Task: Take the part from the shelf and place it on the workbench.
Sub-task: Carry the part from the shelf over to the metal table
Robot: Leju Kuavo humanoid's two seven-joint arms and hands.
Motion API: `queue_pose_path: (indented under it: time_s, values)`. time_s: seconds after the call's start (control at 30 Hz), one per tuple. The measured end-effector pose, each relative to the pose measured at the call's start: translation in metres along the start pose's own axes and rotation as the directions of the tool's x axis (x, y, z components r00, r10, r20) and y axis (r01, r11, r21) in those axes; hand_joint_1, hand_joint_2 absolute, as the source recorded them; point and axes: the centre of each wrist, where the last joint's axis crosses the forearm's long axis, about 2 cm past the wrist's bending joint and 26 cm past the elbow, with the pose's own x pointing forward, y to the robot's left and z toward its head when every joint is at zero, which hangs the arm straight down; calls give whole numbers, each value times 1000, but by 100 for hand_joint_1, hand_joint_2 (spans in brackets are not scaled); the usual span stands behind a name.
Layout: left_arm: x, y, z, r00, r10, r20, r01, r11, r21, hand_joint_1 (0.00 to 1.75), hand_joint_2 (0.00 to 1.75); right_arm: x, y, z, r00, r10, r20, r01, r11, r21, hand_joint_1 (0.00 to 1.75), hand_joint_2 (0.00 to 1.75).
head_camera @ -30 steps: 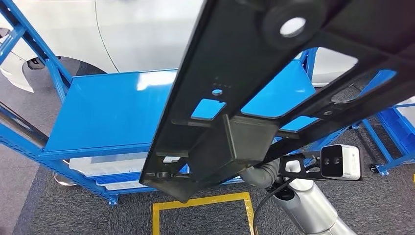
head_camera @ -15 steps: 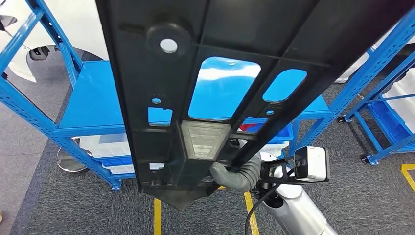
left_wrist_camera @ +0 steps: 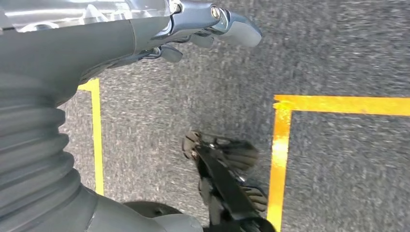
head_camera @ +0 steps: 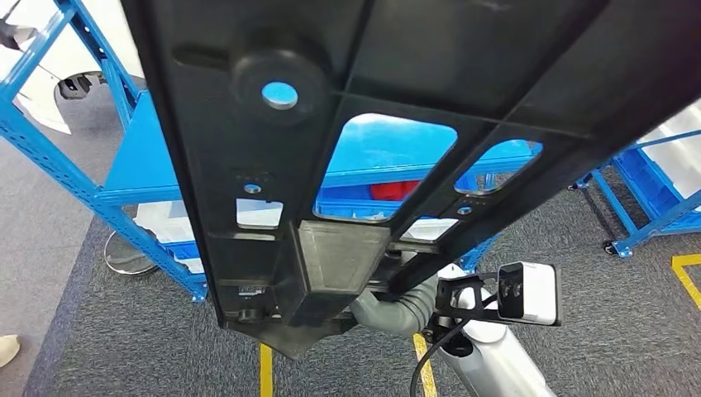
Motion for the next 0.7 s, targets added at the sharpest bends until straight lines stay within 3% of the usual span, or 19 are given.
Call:
queue_pose_path:
  time_s: [0.7]
  values:
    - [1, -6, 1, 999, 21, -26, -21, 1000, 14, 0, 175, 15, -16, 6, 999, 3, 52, -2, 999, -34, 175, 175]
